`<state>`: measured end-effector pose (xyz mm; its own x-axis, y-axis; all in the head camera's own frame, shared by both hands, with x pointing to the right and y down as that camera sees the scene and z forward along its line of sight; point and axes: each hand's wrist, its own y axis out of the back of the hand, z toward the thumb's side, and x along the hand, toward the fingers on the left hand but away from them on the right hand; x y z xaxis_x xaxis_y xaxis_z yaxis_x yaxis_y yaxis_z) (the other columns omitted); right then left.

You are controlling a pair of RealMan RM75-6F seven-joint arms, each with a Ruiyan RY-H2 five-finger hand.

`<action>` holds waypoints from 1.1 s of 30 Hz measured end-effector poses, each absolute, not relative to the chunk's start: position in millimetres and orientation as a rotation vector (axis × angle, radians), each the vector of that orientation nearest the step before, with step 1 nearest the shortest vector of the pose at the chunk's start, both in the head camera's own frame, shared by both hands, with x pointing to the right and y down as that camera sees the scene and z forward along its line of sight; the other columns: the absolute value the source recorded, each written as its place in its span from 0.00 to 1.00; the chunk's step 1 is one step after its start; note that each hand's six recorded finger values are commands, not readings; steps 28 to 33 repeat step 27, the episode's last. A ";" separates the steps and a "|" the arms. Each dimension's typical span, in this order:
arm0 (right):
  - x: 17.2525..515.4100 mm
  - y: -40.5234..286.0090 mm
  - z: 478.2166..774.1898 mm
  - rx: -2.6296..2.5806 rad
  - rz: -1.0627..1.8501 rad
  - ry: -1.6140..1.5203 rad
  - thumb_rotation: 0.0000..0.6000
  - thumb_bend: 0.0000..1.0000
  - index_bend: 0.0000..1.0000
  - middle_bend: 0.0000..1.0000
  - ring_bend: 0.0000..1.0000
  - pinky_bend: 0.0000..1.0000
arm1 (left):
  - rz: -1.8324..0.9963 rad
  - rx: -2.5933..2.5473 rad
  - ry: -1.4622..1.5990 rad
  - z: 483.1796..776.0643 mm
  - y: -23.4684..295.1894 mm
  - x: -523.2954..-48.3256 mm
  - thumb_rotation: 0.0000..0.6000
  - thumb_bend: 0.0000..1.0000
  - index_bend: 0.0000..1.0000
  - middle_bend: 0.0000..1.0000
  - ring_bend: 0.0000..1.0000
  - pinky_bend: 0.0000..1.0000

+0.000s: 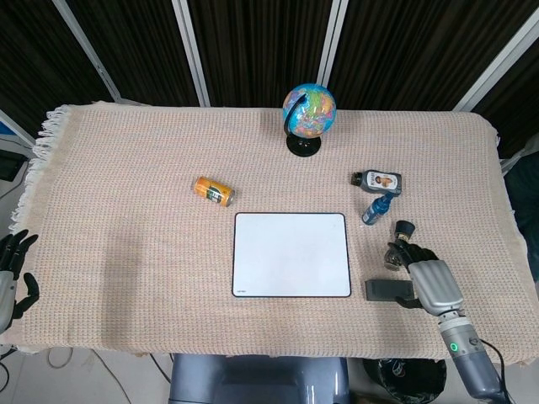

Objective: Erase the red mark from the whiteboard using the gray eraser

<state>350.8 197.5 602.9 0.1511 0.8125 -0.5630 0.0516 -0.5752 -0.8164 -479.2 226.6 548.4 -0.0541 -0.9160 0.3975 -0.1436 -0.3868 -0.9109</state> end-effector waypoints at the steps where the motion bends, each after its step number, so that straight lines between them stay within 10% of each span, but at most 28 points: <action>1: 353.8 195.1 596.8 -1.760 1.482 -0.844 1.00 0.06 0.11 0.10 0.17 0.21 | -1.505 -1.568 1.150 548.4 226.6 -479.2 1.00 0.74 0.11 0.05 0.00 0.00; 14: 388.0 215.3 528.8 -1.522 1.420 -1.009 1.00 0.06 0.01 0.00 0.09 0.19 | -1.494 -1.569 1.158 546.8 226.6 -477.6 1.00 0.74 0.11 0.05 0.00 0.00; 33: 400.4 237.2 548.2 -1.466 1.461 -1.008 1.00 0.05 0.00 0.00 0.07 0.19 | -1.482 -1.577 1.164 544.8 227.0 -475.5 1.00 0.73 0.11 0.05 0.00 0.00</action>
